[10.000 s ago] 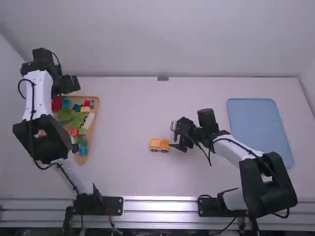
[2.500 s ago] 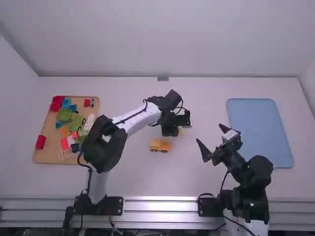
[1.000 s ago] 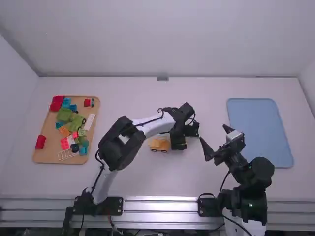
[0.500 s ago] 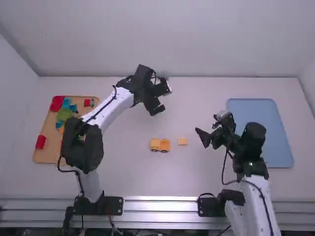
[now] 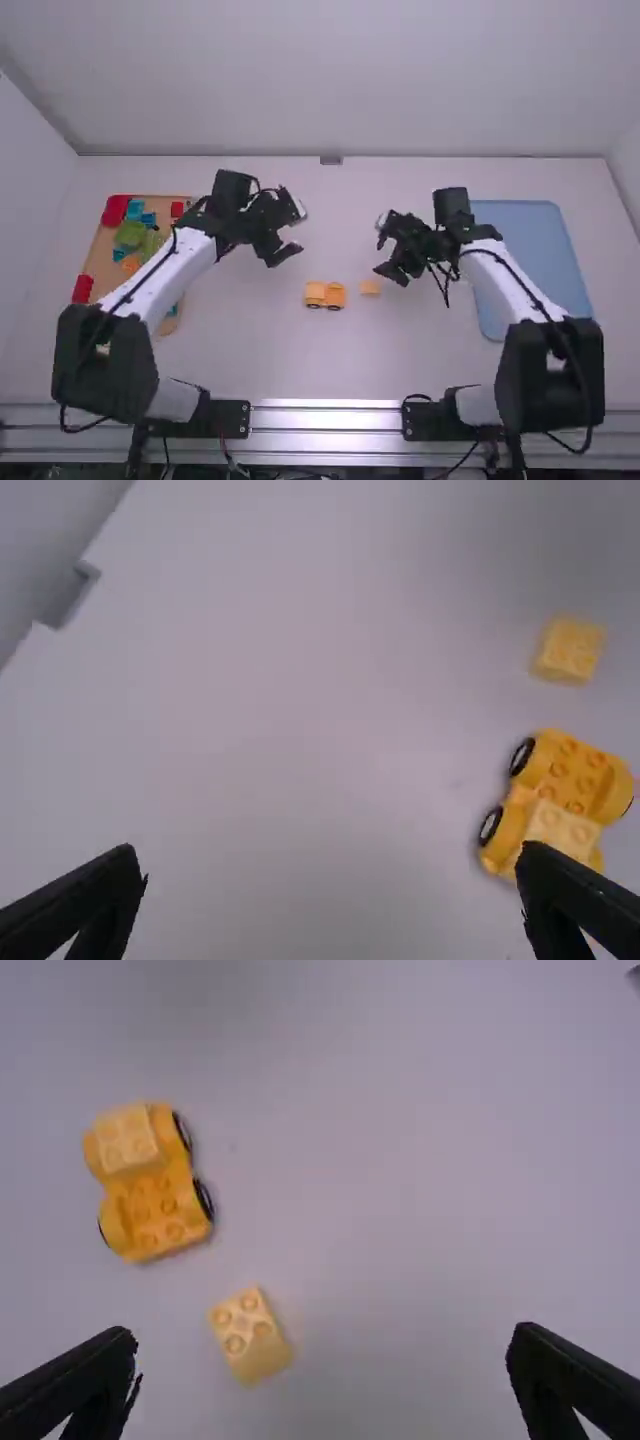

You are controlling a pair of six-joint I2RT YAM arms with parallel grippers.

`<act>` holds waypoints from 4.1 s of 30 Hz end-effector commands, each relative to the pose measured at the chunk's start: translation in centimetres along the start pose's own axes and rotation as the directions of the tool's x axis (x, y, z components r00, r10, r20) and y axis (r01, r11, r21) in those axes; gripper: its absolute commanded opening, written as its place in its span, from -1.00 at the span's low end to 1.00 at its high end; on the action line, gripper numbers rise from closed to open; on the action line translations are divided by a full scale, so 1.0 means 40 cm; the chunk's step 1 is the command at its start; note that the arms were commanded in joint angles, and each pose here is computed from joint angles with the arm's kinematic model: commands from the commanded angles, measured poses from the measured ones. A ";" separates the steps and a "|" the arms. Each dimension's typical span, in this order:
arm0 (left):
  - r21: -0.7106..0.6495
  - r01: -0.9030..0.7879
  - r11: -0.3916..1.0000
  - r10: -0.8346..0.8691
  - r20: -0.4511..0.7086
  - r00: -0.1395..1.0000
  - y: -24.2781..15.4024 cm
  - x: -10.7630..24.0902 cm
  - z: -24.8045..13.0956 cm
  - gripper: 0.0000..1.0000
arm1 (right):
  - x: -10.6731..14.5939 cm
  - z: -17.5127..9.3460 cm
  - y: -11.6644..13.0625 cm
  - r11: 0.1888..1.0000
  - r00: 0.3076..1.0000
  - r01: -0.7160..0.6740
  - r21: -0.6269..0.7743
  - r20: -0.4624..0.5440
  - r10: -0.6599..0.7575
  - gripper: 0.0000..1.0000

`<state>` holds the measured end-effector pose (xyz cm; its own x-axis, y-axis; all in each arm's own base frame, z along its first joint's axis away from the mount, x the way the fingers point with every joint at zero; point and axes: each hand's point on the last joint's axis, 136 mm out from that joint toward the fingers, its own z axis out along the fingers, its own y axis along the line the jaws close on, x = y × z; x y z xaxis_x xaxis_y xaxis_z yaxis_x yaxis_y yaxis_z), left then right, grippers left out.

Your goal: Assemble lego blocks to make yellow taxi

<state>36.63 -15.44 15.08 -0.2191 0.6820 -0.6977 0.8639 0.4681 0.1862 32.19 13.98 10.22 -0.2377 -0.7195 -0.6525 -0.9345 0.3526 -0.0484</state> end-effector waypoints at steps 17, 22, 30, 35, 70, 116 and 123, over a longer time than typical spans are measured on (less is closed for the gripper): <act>-0.067 0.061 0.996 -0.046 0.197 0.979 -0.032 0.005 -0.086 0.97 | 0.109 0.171 0.116 0.901 0.926 0.322 -0.289 0.293 -0.237 0.98; -0.071 0.059 0.996 -0.044 0.200 0.979 -0.030 0.002 -0.087 0.98 | 0.141 0.212 0.100 0.930 0.933 0.261 -0.257 0.313 -0.175 0.96; -0.071 0.058 0.996 -0.043 0.201 0.979 -0.030 0.002 -0.087 0.98 | 0.185 0.247 0.105 0.943 0.943 0.221 -0.247 0.301 -0.142 0.61; -0.069 0.088 0.994 -0.072 0.208 0.976 -0.027 -0.001 -0.088 0.98 | 0.205 0.243 0.109 0.946 0.944 0.214 -0.243 0.301 -0.136 0.25; 0.018 0.070 0.997 -0.072 0.267 0.961 -0.064 -0.029 -0.093 0.98 | 0.205 0.238 0.120 0.960 0.924 0.190 -0.207 0.367 -0.104 -0.69; 0.355 -0.184 0.917 0.099 0.245 0.965 -0.323 0.210 0.309 0.34 | -0.024 0.192 0.218 0.964 0.952 0.097 -0.248 0.305 -0.017 -0.57; 0.353 -0.175 0.919 0.095 0.233 0.968 -0.321 0.215 0.311 0.11 | 0.007 0.222 0.228 0.961 0.961 0.082 -0.265 0.275 -0.006 -0.55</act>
<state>29.51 -22.59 -1.41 -0.0050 0.5673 -0.8235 0.9915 0.1101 0.0698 26.65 22.04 3.39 -0.1349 -0.5325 -0.8356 -0.9877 0.1392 0.0708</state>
